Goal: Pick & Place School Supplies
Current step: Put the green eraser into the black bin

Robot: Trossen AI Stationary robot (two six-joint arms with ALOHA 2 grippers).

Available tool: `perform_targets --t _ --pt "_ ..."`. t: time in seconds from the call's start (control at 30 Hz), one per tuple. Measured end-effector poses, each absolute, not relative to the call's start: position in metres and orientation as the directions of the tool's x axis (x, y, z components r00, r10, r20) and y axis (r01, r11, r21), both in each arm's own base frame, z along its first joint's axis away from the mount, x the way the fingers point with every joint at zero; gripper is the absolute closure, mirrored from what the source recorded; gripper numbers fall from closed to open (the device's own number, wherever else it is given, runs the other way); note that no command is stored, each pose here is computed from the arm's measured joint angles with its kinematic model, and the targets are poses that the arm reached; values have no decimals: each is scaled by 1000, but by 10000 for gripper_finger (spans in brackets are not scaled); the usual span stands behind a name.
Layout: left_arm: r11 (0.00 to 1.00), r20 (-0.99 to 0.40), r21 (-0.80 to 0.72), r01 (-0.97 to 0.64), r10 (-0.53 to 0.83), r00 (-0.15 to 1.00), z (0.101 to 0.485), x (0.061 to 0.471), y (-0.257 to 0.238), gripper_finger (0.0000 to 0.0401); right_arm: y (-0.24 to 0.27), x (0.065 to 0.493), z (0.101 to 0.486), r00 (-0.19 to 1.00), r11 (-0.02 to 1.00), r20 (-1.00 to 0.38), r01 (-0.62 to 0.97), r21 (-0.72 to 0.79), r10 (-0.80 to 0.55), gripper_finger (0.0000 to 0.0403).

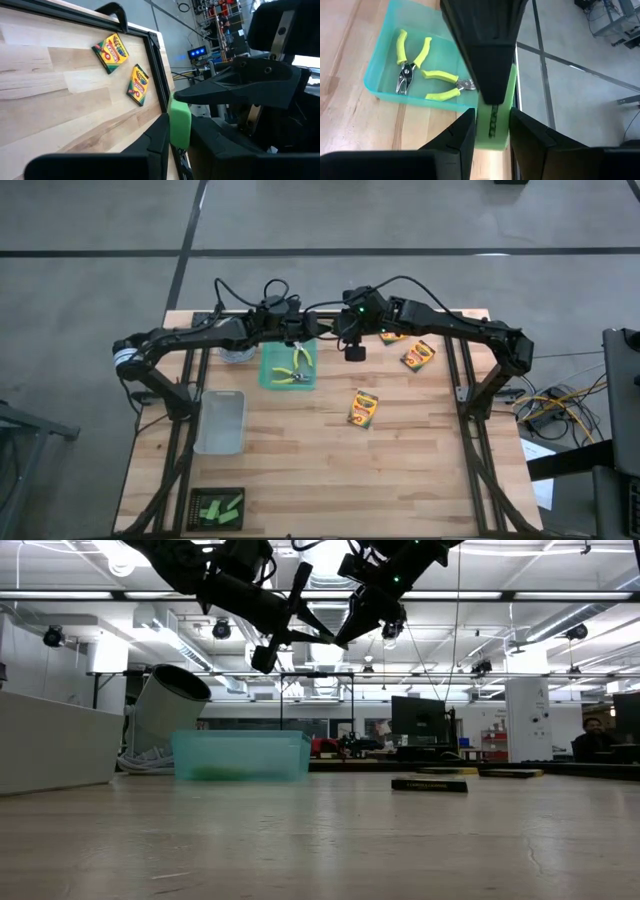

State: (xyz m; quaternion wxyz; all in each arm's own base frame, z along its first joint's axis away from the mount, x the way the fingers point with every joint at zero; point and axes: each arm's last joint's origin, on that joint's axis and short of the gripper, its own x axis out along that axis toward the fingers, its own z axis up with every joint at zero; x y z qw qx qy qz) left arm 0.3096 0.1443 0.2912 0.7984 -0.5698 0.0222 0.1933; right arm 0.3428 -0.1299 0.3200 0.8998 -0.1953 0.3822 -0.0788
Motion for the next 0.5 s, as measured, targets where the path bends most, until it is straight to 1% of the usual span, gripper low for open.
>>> perform_targets --t 0.5 --pt "272 -255 -900 -340 302 918 291 309 146 350 -130 343 320 695 912 -658 -8 -409 -289 177"
